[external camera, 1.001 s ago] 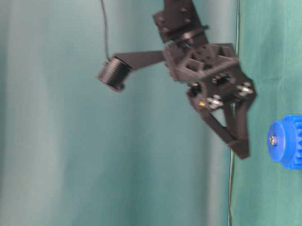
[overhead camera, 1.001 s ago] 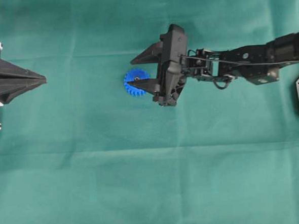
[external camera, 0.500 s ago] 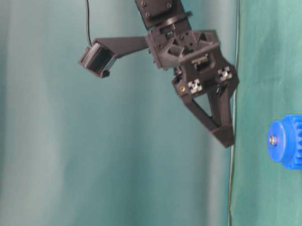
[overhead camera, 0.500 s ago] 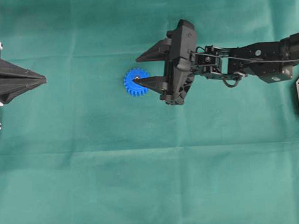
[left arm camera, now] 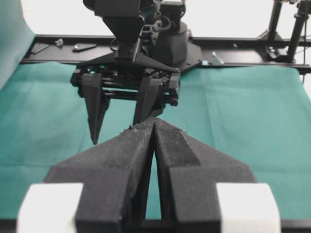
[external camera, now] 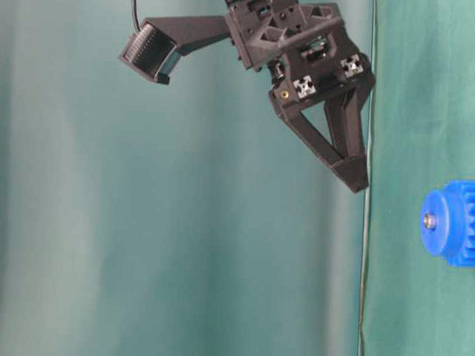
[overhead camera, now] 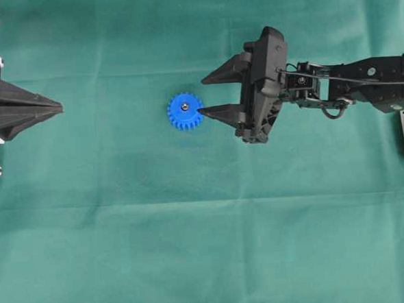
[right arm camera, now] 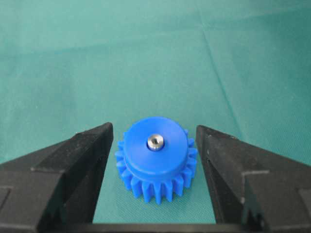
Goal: Insert the shaft placed at a random location into the center hole of the small gear at another random location.
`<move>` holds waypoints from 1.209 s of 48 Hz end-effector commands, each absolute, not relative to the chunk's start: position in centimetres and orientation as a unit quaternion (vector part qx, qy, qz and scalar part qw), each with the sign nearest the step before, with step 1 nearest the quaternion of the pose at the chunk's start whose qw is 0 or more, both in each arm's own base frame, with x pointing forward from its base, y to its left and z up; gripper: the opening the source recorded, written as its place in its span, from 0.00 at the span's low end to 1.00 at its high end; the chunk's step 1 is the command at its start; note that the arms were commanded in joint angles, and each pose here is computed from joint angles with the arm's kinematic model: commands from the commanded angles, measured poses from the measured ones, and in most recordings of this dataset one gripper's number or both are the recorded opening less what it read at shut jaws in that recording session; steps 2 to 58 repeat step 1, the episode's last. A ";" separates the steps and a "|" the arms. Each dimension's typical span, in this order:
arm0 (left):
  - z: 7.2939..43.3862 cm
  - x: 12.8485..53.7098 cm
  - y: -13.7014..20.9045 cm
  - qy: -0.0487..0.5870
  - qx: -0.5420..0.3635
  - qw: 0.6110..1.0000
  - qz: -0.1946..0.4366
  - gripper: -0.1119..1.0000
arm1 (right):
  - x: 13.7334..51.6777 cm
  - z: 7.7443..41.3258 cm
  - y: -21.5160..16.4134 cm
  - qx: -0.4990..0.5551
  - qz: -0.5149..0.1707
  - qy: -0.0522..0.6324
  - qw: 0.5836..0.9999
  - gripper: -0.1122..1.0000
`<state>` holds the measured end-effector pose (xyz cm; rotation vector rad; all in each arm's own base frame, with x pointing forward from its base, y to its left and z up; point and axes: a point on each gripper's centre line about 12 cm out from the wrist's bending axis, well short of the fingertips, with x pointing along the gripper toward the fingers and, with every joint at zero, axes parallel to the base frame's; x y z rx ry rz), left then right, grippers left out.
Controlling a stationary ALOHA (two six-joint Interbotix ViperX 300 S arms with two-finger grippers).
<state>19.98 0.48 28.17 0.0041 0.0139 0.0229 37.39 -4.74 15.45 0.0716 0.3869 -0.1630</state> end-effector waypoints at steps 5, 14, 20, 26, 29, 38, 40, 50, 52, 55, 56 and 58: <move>28.9 20.2 0.5 -0.001 0.003 1.000 0.013 0.10 | 37.4 16.6 -4.7 0.043 -0.082 0.176 0.980 0.78; 28.9 20.2 0.5 -0.001 0.003 1.000 0.013 0.10 | 37.4 16.6 -4.7 0.043 -0.082 0.176 0.980 0.78; 28.9 20.2 0.5 -0.001 0.003 1.000 0.013 0.10 | 37.4 16.6 -4.7 0.043 -0.082 0.176 0.980 0.78; 28.9 20.2 0.5 -0.001 0.003 1.000 0.013 0.10 | 37.4 16.6 -4.7 0.043 -0.082 0.176 0.980 0.78; 28.9 20.2 0.5 -0.001 0.003 1.000 0.013 0.10 | 37.4 16.6 -4.7 0.043 -0.082 0.176 0.980 0.78; 28.9 20.2 0.5 -0.001 0.003 1.000 0.013 0.10 | 37.4 16.6 -4.7 0.043 -0.082 0.176 0.980 0.78; 28.9 20.2 0.5 -0.001 0.003 1.000 0.013 0.10 | 37.4 16.6 -4.7 0.043 -0.082 0.176 0.980 0.78; 28.9 20.2 0.5 -0.001 0.003 1.000 0.013 0.10 | 37.4 16.6 -4.7 0.043 -0.082 0.176 0.980 0.78; 28.9 20.2 0.5 -0.001 0.003 1.000 0.013 0.10 | 37.4 16.6 -4.7 0.043 -0.082 0.176 0.980 0.78; 28.9 20.2 0.5 -0.001 0.003 1.000 0.013 0.10 | 37.4 16.6 -4.7 0.043 -0.082 0.176 0.980 0.78; 28.9 20.2 0.5 -0.001 0.003 1.000 0.013 0.10 | 37.4 16.6 -4.7 0.043 -0.082 0.176 0.980 0.78; 28.9 20.2 0.5 -0.001 0.003 1.000 0.013 0.10 | 37.4 16.6 -4.7 0.043 -0.082 0.176 0.980 0.78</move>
